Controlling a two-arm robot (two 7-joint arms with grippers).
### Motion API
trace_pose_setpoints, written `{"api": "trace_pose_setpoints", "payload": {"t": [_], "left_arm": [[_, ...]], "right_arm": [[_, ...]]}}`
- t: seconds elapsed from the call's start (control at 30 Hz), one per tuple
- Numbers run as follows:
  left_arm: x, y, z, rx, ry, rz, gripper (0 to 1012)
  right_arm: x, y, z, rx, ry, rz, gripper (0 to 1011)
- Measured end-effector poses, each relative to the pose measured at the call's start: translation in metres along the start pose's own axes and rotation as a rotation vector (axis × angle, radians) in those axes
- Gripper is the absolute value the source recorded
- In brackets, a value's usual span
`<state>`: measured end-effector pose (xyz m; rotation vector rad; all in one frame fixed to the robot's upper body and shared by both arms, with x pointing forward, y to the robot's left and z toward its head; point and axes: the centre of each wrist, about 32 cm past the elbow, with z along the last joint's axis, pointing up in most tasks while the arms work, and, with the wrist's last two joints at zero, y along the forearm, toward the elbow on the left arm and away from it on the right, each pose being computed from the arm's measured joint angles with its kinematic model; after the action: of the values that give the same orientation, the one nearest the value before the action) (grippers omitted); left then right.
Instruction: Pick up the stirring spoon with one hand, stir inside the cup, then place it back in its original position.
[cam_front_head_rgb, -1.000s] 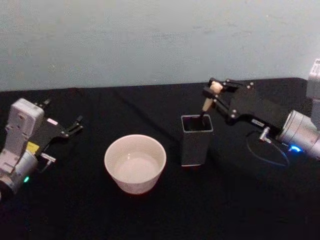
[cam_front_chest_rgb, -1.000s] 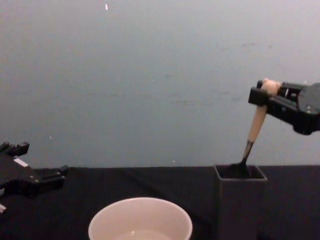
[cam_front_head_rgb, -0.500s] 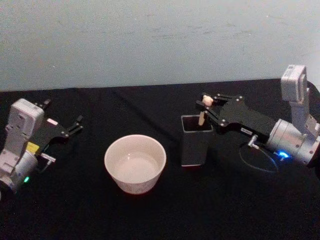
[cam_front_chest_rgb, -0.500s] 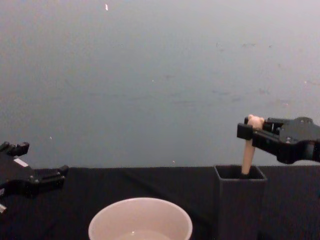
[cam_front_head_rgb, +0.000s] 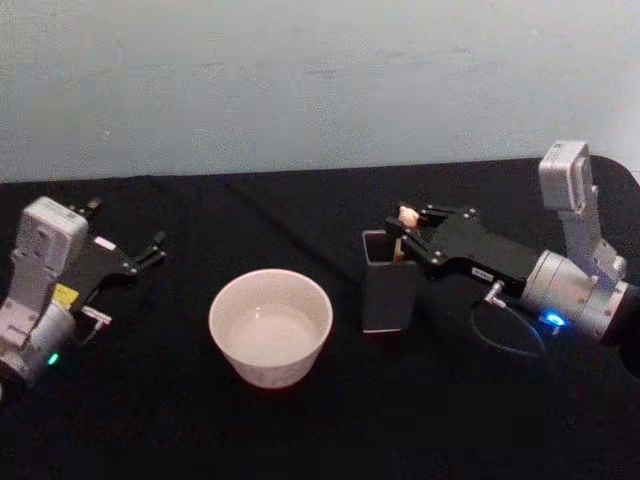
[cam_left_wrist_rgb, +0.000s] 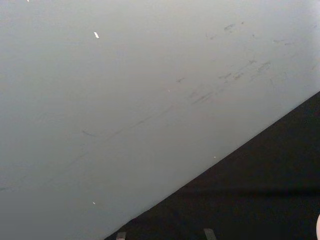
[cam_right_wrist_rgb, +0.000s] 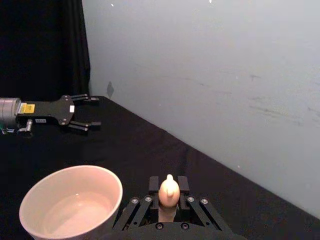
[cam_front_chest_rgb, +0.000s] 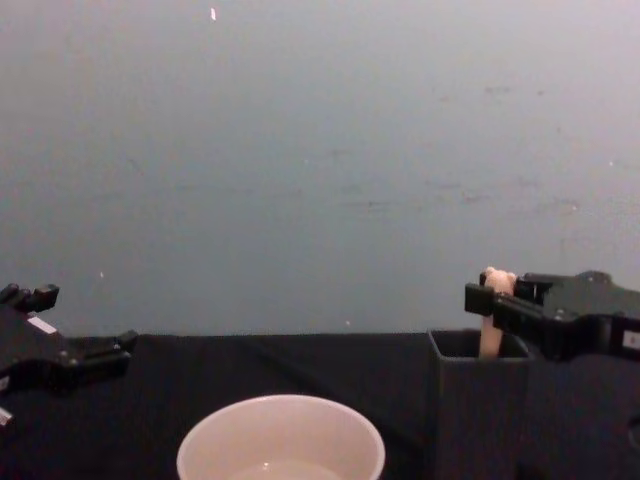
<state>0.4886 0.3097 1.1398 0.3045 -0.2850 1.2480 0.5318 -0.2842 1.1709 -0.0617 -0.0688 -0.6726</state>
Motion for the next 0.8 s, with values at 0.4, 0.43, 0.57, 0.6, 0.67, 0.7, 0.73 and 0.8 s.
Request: {"api": "trace_pose_setpoints", "payload": {"t": [0.4,0.43,0.57,0.6,0.67,0.7,0.73,0.8], "left_arm": [[0.0,0.0,0.0,0.0,0.0,0.0,1001],[0.0,0.0,0.0,0.0,0.0,0.0,1001],[0.0,0.0,0.0,0.0,0.0,0.0,1001],[0.0,0.0,0.0,0.0,0.0,0.0,1001],[0.0,0.0,0.0,0.0,0.0,0.0,1001],[0.0,0.0,0.0,0.0,0.0,0.0,1001],[0.0,0.0,0.0,0.0,0.0,0.0,1001],[0.0,0.0,0.0,0.0,0.0,0.0,1001]], "right_arm": [[-0.0021,0.0001,-0.0041,-0.024,0.014,-0.01,214],[-0.0023,-0.0001,-0.0043,-0.026,0.014,-0.01,214],[-0.0026,-0.0005,-0.0042,-0.029,0.008,-0.01,214],[-0.0026,-0.0005,-0.0042,-0.029,0.008,-0.01,214],[-0.0026,-0.0004,-0.0042,-0.029,0.008,-0.01,214],[-0.0027,-0.0004,-0.0042,-0.029,0.009,-0.01,214],[-0.0027,-0.0004,-0.0042,-0.029,0.009,-0.01,214],[-0.0027,-0.0003,-0.0042,-0.028,0.009,-0.01,214]]}}
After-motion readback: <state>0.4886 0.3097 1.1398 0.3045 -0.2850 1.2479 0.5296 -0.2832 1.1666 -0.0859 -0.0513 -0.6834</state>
